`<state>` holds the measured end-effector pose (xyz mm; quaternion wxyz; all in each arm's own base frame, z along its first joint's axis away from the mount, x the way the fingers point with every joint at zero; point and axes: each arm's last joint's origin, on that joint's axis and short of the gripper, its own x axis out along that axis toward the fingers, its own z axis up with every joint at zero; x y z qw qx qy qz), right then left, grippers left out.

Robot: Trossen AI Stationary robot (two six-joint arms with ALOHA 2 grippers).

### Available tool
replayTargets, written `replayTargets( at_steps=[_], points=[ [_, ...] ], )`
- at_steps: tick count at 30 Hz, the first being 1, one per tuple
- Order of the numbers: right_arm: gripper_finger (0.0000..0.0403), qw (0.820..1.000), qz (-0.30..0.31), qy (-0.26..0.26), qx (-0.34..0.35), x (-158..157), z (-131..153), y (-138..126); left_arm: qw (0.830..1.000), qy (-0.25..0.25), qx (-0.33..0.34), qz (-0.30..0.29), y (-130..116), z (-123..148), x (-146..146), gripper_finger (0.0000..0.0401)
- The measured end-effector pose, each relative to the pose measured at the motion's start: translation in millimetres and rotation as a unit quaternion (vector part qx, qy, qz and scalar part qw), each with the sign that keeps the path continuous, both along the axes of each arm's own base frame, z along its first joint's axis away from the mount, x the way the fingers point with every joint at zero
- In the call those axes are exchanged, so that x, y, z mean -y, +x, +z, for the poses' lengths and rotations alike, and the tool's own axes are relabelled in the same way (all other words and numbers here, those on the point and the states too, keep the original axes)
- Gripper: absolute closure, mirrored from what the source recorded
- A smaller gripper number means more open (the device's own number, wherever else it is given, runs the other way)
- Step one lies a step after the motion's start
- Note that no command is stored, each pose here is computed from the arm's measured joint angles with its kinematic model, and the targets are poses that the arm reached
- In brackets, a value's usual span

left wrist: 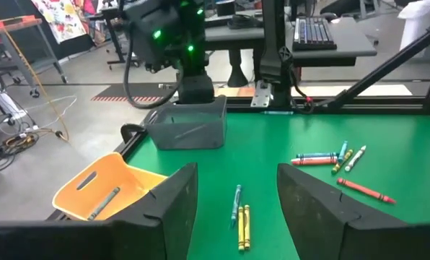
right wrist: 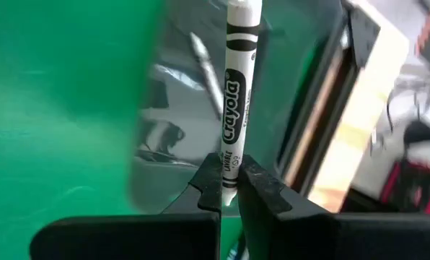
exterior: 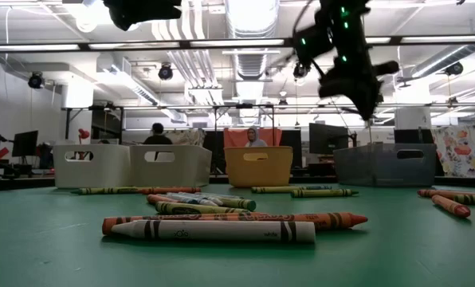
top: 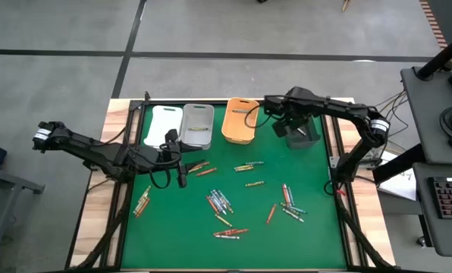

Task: Sort crayons
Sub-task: Put the white crayon into the black bin, then put the blue crayon into the yellow bin

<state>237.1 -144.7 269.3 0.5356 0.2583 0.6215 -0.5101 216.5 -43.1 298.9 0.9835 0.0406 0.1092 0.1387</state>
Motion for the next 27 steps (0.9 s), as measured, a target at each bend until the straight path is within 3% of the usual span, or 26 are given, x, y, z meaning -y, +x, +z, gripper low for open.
replayTargets(
  at_steps=[4,7,12,21,27],
  points=[
    [0.0390,0.999,-0.031,0.029,-0.022,21.3,-19.6,-21.7,1.000,-0.001,-0.008,0.001,-1.0,-1.3,-0.3,0.0229],
    [0.0390,0.998,-0.044,0.049,0.008,36.5,-36.4,-32.1,1.000,0.000,-0.009,0.002,-1.0,-1.5,-0.4,0.0229],
    [0.0388,0.997,-0.048,0.032,0.044,55.7,-54.0,-42.2,0.999,0.012,-0.005,0.050,-2.0,-1.0,-3.1,0.0229],
    [0.0316,0.998,-0.040,0.026,0.049,61.5,-59.6,-46.4,0.997,0.018,-0.004,0.076,-2.1,-1.2,-4.4,0.0229],
    [0.0304,0.998,-0.032,0.014,0.058,64.8,-53.2,-43.1,0.997,0.014,-0.005,0.077,-1.2,-2.4,-4.0,0.0229]
  ],
)
